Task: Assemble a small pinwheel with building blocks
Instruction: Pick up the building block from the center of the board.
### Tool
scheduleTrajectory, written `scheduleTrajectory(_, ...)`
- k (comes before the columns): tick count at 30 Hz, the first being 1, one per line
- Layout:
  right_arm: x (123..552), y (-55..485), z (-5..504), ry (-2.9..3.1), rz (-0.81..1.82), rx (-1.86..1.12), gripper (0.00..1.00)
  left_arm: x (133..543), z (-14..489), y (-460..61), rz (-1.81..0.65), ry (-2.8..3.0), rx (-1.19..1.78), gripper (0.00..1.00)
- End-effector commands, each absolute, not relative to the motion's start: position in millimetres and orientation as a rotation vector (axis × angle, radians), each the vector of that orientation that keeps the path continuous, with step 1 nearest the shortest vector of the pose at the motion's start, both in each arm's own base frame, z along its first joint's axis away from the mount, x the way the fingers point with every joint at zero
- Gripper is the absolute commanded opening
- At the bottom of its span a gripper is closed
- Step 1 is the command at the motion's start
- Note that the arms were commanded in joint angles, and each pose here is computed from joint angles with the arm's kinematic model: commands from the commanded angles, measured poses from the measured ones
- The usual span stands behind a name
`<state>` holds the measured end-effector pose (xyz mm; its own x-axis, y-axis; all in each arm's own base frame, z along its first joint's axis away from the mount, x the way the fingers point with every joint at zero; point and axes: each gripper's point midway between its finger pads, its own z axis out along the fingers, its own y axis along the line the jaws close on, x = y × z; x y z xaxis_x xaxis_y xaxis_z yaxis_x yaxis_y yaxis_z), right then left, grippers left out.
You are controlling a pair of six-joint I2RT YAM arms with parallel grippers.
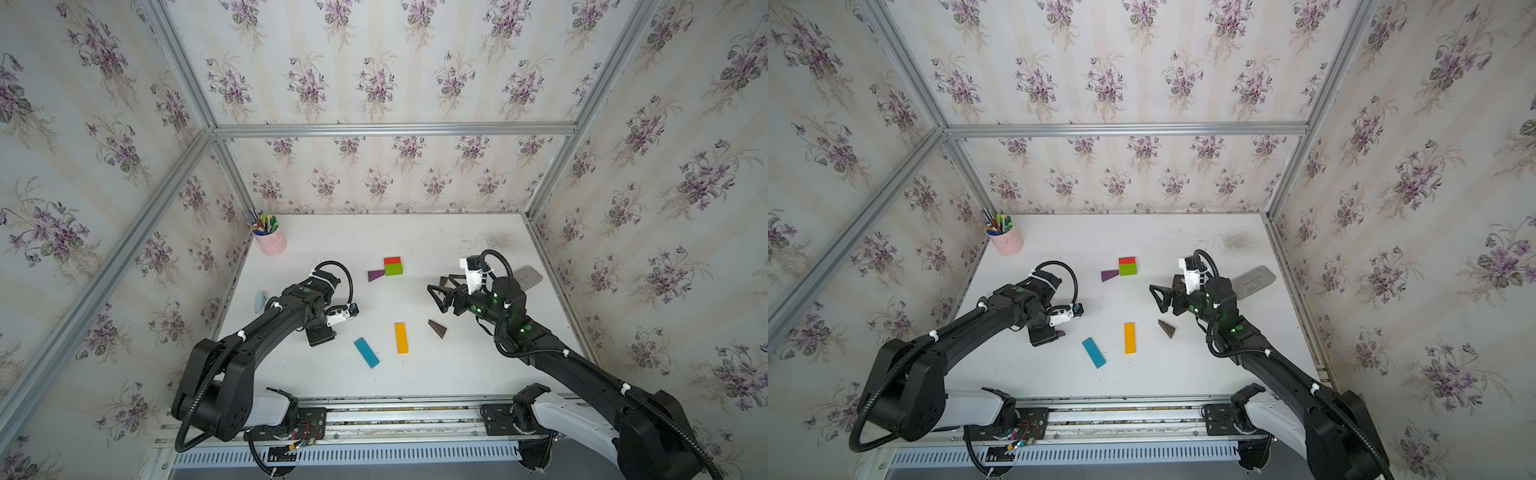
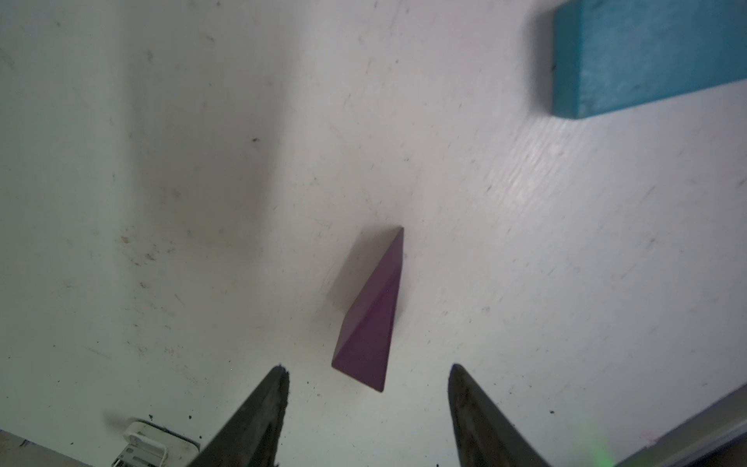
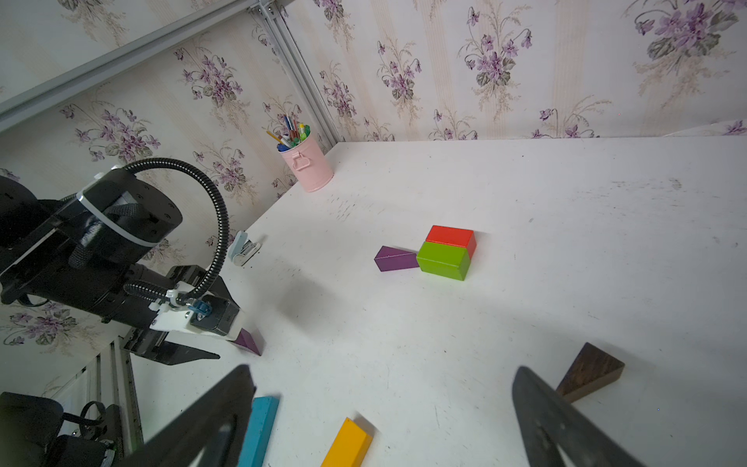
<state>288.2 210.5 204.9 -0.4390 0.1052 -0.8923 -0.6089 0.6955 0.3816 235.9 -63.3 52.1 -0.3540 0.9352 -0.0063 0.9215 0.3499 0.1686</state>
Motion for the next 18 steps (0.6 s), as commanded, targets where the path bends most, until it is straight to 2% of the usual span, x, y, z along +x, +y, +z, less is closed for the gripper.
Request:
scheduleTrajectory(1,290.5,211.0,209.0,1.841,0.860,-0.384,1.00,234.2,49.9,-59.8,0.222,2.486,1.778,0.63)
scheduleTrajectory(18,289.5,210.4,211.3,1.836,0.857,-0.386,0.99,232.2,37.9,-59.5,0.196,2.550,1.775,0.56)
